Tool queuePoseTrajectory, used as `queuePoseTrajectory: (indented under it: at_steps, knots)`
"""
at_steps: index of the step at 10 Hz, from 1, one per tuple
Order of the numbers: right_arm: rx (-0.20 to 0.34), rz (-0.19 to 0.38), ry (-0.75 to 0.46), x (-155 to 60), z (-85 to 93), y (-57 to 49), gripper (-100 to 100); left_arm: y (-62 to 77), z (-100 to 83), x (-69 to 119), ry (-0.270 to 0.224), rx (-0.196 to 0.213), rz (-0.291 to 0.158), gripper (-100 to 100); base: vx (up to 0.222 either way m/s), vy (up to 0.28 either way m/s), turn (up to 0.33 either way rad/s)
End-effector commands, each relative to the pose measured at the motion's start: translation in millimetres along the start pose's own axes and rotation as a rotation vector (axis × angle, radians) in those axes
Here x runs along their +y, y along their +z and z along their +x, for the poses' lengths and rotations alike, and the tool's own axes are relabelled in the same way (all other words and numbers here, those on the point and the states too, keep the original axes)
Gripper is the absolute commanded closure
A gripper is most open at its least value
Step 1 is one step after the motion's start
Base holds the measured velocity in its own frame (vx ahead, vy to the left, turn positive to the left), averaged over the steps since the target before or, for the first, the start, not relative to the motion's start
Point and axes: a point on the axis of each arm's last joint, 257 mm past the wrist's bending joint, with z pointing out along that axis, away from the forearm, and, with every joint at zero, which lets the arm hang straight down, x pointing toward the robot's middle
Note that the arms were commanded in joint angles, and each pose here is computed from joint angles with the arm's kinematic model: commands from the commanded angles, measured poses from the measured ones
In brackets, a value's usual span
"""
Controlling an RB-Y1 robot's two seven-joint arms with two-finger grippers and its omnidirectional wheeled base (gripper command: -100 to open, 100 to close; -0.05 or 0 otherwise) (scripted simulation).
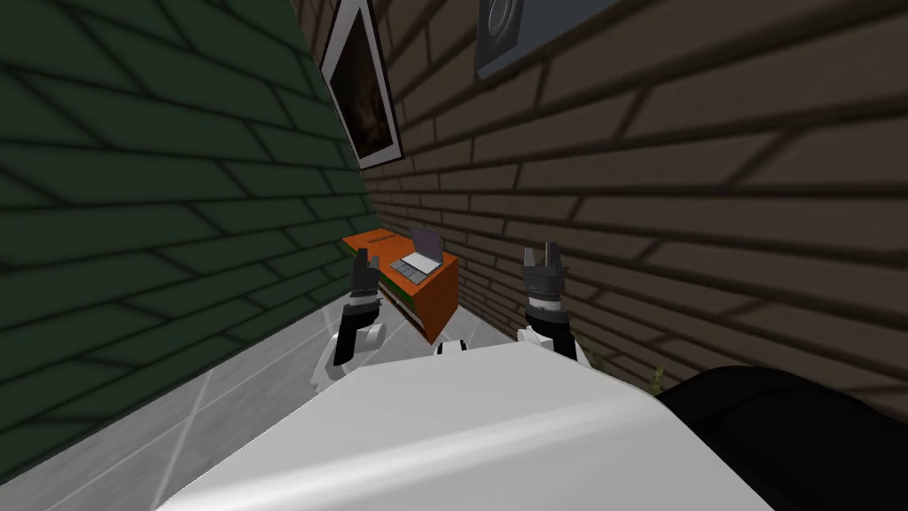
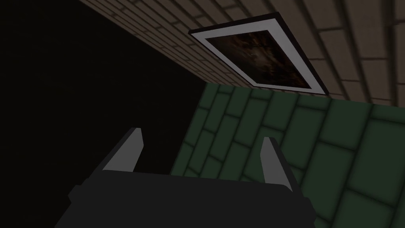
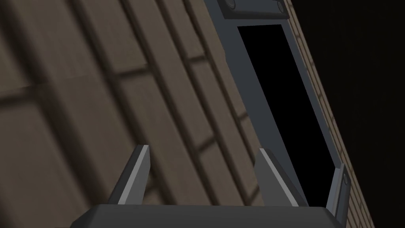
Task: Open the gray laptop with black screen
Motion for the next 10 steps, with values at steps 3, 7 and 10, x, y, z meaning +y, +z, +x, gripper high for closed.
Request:
queuePoseTrajectory:
  at_steps: [3, 7, 10]
  knots:
    - [0.000, 0.000, 0.000, 0.0, 0.0, 0.0, 0, 22.3, 8.0, 19.3, -0.026, 0.009, -0.010, -100, 0.030, 0.102, -0.083]
    - [0.000, 0.000, 0.000, 0.0, 0.0, 0.0, 0, 45.5, 17.3, 39.1, -0.050, 0.020, -0.029, -100, 0.033, 0.119, -0.086]
    - [0.000, 0.000, 0.000, 0.0, 0.0, 0.0, 0, 64.2, 28.0, 62.0, -0.071, 0.034, -0.066, -100, 0.034, 0.124, -0.102]
